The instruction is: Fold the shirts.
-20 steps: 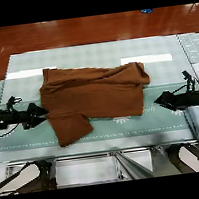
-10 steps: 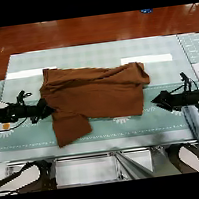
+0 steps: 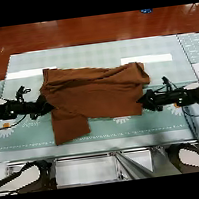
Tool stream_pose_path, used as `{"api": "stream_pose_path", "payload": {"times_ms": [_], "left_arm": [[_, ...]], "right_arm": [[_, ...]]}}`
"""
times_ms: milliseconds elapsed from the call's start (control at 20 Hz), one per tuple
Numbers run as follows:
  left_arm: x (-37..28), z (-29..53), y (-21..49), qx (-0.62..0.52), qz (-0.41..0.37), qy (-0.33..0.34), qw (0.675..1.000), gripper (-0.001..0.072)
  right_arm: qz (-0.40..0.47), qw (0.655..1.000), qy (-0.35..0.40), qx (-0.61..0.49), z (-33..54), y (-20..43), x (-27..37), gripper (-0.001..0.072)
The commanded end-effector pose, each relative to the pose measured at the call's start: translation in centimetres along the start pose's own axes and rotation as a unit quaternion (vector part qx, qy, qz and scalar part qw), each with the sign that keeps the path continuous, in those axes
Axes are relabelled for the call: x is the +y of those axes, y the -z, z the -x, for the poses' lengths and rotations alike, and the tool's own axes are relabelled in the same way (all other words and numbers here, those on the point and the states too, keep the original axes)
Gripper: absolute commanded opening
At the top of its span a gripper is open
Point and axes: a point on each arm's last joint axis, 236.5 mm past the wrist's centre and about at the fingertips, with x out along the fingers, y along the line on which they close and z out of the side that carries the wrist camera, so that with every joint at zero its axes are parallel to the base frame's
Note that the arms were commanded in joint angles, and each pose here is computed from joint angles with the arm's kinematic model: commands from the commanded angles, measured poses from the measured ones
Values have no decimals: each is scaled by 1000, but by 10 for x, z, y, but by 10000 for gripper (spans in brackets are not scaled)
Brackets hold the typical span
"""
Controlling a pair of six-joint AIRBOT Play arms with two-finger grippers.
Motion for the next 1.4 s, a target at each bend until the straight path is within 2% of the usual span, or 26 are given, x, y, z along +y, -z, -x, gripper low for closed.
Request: {"api": "stream_pose_path", "payload": {"times_ms": [0,50,200,300,450,600,700,850,1050,1200,1250,1350], "left_arm": [[-5,3,2,8,-6,5,1000,19],[-14,12,-3,6,-18,12,1000,19],[-77,73,-44,-67,-95,50,992,19],[-146,141,-70,-164,-167,87,968,19],[-252,269,-70,-316,-286,129,895,19],[-328,382,-20,-439,-386,145,799,19],[-354,434,25,-498,-427,143,742,19],[-358,482,86,-564,-462,100,678,19],[-332,509,154,-613,-479,20,628,19],[-311,532,195,-657,-462,-18,595,19],[-310,534,206,-662,-464,-16,589,19],[-307,526,214,-650,-458,2,607,19]], "right_arm": [[61,998,-3,7,-23,-9,36,150],[106,994,-18,9,-17,-14,61,28],[223,973,-60,-19,35,-39,152,27],[304,946,-61,-92,96,-58,221,27],[419,879,-45,-224,211,-54,317,27],[499,806,-13,-319,307,-8,365,27],[533,765,-5,-360,352,37,378,27],[564,723,4,-399,392,104,373,27],[580,698,20,-420,416,166,350,27],[568,707,30,-420,420,188,331,27],[563,717,35,-410,416,190,324,27],[548,745,40,-378,400,186,312,27]]}}
